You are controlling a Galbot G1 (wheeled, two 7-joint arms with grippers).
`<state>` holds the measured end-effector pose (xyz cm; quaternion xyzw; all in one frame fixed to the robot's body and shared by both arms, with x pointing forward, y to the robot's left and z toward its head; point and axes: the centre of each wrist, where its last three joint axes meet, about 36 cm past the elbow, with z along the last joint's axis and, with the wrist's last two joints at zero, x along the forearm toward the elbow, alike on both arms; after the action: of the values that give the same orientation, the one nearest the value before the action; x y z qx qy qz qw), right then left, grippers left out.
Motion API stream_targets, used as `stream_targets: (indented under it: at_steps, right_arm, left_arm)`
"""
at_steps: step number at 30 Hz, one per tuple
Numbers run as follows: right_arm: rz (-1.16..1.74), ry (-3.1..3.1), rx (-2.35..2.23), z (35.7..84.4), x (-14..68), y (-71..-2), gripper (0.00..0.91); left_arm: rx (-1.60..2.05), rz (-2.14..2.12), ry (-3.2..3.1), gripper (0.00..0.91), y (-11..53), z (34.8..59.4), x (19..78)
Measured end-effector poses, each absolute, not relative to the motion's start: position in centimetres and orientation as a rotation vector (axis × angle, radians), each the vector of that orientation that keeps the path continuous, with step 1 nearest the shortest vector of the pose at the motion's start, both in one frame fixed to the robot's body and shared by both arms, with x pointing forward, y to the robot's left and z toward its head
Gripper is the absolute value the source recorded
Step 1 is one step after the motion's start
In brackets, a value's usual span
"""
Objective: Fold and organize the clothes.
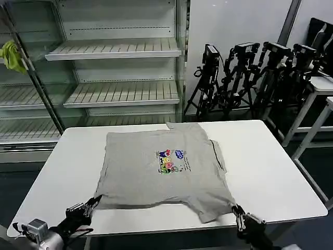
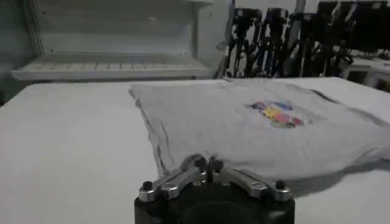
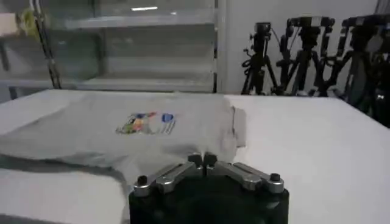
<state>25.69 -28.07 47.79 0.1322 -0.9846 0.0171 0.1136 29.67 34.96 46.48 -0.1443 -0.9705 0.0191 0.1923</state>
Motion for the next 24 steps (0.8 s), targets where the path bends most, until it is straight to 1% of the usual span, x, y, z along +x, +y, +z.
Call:
stream_targets:
  at_steps: [14,24]
  right_arm:
    - [0.090,-2.931,0.430,45.7,32.2,-28.0,0.000]
    - [0.157,-2.947,0.463,45.7,36.7,-28.5,0.000]
  left_arm:
    - [-0.404,0.049,-2.801,0.071,35.9,46.0,35.3]
    - [-0.406,0.033,-2.817,0.071,36.2,45.5,38.5]
